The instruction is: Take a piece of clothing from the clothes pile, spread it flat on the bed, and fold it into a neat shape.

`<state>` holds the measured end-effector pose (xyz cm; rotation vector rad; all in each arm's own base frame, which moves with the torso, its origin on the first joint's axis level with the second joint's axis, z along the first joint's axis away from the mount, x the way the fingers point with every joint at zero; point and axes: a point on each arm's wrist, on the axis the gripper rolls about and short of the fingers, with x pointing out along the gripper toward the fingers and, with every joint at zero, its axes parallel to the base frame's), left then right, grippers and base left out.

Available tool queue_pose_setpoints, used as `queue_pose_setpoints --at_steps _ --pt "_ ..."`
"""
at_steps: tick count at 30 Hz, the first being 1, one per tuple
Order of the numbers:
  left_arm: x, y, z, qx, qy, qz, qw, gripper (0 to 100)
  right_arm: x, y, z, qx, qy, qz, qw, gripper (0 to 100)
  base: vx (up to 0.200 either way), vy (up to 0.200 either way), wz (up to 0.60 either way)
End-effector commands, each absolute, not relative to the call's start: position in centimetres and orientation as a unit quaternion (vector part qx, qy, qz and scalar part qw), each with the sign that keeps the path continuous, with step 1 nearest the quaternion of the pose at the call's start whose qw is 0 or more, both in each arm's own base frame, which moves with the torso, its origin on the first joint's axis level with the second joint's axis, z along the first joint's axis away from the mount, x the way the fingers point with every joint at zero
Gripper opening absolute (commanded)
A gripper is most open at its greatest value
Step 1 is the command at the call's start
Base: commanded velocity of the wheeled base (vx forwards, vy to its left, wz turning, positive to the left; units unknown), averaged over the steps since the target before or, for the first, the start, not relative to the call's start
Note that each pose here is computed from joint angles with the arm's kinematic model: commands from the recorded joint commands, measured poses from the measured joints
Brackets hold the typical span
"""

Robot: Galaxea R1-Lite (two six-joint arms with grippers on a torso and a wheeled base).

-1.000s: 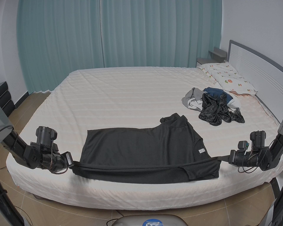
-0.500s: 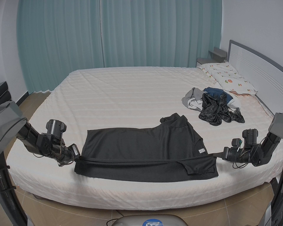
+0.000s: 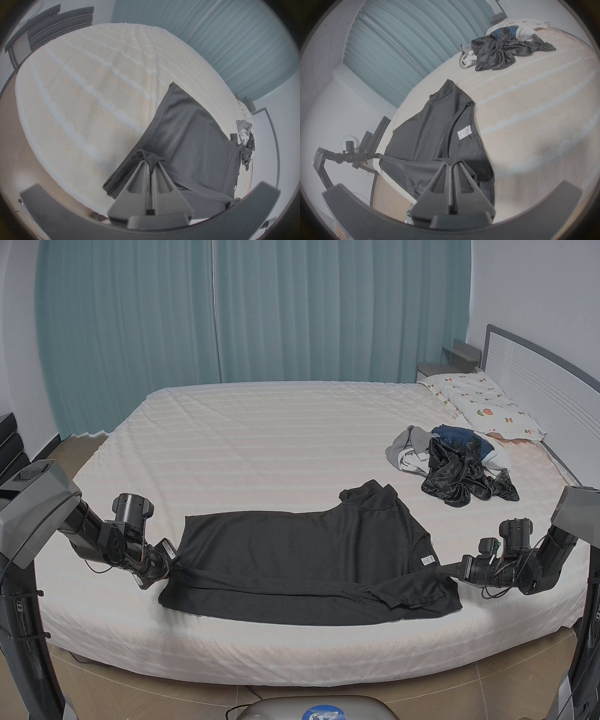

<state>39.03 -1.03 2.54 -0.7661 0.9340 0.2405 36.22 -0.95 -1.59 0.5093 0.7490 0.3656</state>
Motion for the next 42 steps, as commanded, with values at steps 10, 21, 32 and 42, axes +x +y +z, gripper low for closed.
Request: queue_pose_setpoints --at_steps 10,21,32,42 --pt "36.8 1.0 5.8 -0.415 0.421 0.092 0.802 100 33.0 -2.0 2.3 0.358 0.332 0.129 0.863 100 0.000 0.000 0.00" --pt "34.0 0.5 5.9 -0.468 0.422 0.084 0.772 100 32.3 -2.2 2.2 0.410 0.307 0.120 0.851 100 0.091 0.000 0.00" --pt "33.1 -0.8 4.6 -0.456 0.442 0.073 0.769 100 30.9 -0.9 1.5 0.408 0.335 0.121 0.841 100 0.182 0.000 0.00" --pt "31.3 -4.1 3.3 -0.414 0.491 0.050 0.765 100 30.1 0.5 1.2 0.399 0.344 0.139 0.839 100 0.000 0.000 0.00"
